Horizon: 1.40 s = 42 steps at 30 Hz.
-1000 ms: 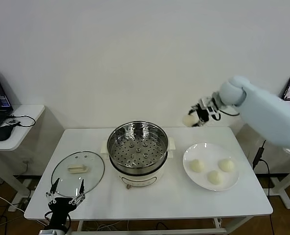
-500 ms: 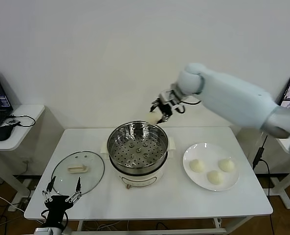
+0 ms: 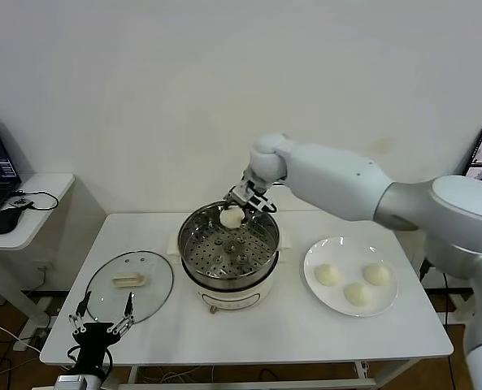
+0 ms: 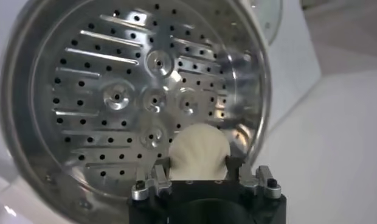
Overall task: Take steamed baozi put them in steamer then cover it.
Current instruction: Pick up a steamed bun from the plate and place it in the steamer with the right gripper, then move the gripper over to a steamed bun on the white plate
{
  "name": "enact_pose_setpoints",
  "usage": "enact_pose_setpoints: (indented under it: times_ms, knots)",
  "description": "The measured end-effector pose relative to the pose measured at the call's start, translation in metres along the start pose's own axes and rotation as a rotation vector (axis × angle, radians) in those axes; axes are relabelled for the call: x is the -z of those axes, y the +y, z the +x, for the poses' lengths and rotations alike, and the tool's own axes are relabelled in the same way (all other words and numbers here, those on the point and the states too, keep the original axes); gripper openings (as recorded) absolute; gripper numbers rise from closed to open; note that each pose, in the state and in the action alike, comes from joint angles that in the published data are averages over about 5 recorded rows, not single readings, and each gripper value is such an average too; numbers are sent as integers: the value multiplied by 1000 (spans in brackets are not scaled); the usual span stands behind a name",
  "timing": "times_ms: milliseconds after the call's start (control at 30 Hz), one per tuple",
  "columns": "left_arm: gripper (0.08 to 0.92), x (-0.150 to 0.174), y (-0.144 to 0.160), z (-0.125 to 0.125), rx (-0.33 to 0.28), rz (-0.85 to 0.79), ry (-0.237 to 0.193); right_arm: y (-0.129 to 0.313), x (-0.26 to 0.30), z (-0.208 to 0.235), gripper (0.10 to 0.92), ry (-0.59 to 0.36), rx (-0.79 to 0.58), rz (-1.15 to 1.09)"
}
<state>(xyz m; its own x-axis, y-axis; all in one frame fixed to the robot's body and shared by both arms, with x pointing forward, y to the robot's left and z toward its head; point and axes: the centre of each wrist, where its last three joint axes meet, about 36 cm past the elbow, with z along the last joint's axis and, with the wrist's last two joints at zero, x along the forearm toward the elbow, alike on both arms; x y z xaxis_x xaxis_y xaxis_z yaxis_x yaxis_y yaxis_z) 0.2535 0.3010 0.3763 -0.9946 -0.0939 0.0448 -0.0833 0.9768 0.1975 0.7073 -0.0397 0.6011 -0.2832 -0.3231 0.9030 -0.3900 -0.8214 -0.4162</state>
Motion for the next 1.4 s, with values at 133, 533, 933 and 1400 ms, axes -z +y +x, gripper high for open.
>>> enact_pose_setpoints:
  times_ms: [133,533,933,1400]
  knots:
    - [823,0,-1,0,0,4,1,-1,1,-12,585,1,-4,47]
    - [823,1,-5,2,0,13,-1,3,-6,-29,632,24,-2,130]
    - [823,9,-7,5,-8,15,-15,4,-12,-6,822,25,-31,84]
    - [823,13,-2,1,-26,-10,-27,58,-11,115,823,92,-89,-395]
